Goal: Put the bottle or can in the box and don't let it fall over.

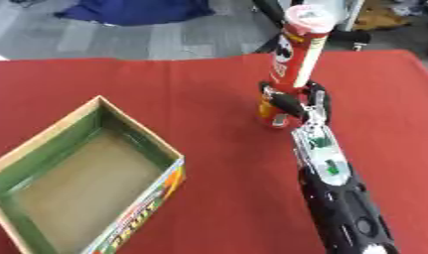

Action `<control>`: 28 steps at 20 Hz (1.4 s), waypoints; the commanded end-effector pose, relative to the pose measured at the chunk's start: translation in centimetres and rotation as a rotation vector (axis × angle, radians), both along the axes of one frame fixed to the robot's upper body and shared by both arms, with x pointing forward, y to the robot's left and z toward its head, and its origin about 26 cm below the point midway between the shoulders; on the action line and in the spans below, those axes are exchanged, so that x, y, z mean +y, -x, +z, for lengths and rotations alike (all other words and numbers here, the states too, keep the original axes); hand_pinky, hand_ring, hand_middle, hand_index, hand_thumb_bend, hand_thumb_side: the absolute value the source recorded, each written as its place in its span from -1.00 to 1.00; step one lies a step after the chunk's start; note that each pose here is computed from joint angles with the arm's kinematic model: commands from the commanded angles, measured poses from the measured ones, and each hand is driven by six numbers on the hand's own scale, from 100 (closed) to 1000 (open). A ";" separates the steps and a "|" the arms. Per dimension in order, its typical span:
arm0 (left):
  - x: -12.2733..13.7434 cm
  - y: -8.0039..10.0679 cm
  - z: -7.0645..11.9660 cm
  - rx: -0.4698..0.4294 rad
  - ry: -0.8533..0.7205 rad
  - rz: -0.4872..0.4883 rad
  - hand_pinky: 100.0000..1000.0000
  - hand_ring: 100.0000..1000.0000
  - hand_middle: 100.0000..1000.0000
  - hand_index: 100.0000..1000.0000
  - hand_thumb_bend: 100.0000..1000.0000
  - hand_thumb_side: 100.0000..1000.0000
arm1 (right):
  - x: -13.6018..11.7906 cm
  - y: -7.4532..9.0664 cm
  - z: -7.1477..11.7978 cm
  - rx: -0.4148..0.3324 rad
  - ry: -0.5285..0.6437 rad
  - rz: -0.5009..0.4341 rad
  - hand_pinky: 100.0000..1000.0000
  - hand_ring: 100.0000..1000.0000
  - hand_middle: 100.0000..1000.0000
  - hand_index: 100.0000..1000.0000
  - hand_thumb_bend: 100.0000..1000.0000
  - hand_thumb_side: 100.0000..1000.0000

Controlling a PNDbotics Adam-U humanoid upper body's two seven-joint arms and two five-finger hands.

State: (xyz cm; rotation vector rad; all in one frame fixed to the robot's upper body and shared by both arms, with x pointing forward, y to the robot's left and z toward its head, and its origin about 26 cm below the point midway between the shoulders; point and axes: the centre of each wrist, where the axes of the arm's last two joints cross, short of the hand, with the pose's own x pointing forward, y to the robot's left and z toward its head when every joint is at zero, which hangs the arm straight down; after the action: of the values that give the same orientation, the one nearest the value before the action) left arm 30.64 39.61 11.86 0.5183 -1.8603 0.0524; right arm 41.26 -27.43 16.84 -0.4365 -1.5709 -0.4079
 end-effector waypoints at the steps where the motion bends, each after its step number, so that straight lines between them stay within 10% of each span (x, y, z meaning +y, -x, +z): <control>1: 0.2 -0.1 1.3 -0.030 -0.033 -0.007 0.65 0.70 0.53 0.56 -0.79 0.84 | -0.2 -0.1 1.0 -0.034 -0.024 0.007 0.62 0.95 0.05 0.34 0.03 -1.00; 15: 0.2 -0.1 1.3 -0.029 -0.034 -0.011 0.66 0.70 0.53 0.56 -0.79 0.85 | 0.0 0.2 1.7 -0.071 -0.061 0.007 0.59 0.86 -0.19 0.07 -0.33 -1.00; 28: 0.4 0.0 1.4 -0.025 -0.035 -0.012 0.66 0.70 0.54 0.56 -0.78 0.85 | 2.4 3.9 7.7 -0.222 0.114 0.187 0.58 0.85 -0.20 0.04 -0.38 -1.00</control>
State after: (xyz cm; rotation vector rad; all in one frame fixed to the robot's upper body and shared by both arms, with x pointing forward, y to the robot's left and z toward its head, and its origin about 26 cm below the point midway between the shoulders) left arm 30.64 39.61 11.86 0.5111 -1.8610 0.0431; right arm 38.18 -25.12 22.59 -0.3277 -1.7686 -0.2659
